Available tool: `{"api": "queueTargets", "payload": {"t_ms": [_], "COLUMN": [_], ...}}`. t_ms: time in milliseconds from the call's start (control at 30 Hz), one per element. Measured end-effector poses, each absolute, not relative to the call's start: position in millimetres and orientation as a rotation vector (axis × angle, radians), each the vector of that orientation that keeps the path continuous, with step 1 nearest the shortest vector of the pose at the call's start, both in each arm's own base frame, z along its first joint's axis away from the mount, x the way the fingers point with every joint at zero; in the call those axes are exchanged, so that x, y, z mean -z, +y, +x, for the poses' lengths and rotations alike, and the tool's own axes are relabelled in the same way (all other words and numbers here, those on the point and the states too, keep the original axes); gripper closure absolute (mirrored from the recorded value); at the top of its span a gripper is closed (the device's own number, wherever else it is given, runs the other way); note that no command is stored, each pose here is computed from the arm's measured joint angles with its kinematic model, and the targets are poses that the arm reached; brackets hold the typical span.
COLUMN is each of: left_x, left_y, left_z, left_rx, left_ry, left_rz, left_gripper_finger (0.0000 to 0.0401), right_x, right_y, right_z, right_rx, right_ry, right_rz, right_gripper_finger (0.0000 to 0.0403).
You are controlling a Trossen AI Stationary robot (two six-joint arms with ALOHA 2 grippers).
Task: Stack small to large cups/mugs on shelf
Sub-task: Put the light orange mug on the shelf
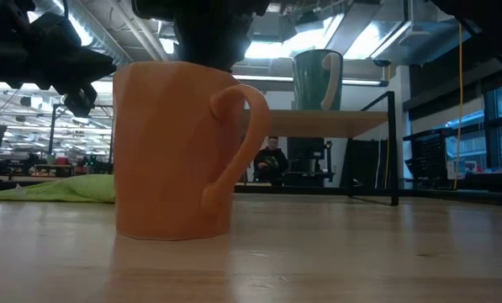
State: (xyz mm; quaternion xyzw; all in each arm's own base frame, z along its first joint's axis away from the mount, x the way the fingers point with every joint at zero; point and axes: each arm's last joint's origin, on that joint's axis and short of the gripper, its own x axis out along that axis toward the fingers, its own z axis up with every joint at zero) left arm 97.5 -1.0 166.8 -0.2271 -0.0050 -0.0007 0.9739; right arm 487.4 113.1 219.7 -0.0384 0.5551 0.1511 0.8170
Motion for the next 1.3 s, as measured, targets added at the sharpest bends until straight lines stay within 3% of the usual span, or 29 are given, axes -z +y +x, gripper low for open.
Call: {"api": "queueTargets", "payload": {"t_ms": [267, 600, 833, 1033, 1300], "left_x": [-167, -167, -167, -167, -167], "left_y": [-1, -1, -1, -1, -1], "left_z": [98, 98, 98, 98, 98], "left_rx": [0.001, 0.002, 0.002, 0.001, 0.001], "left_ry": [-0.010, -0.010, -0.010, -0.010, -0.010], "left_rz": [-0.409, -0.408, -0.408, -0.408, -0.409], "left_gripper_finger": [0.0358, 0.0358, 0.0358, 0.0358, 0.0358], "right_x": [-219, -218, -218, -218, -216], "right_y": [111, 108, 105, 114, 135], "right_z": [485, 481, 480, 476, 459], "right_rx": [-0.251, -0.021, 0.206, 0.351, 0.523], "right_ry": [1.216, 1.264, 1.253, 1.235, 1.265], "right_rz": [-0.065, 0.086, 0.264, 0.387, 0.403], "right_gripper_finger": [0.0343, 0.0378, 0.0360, 0.0373, 0.0355]}}
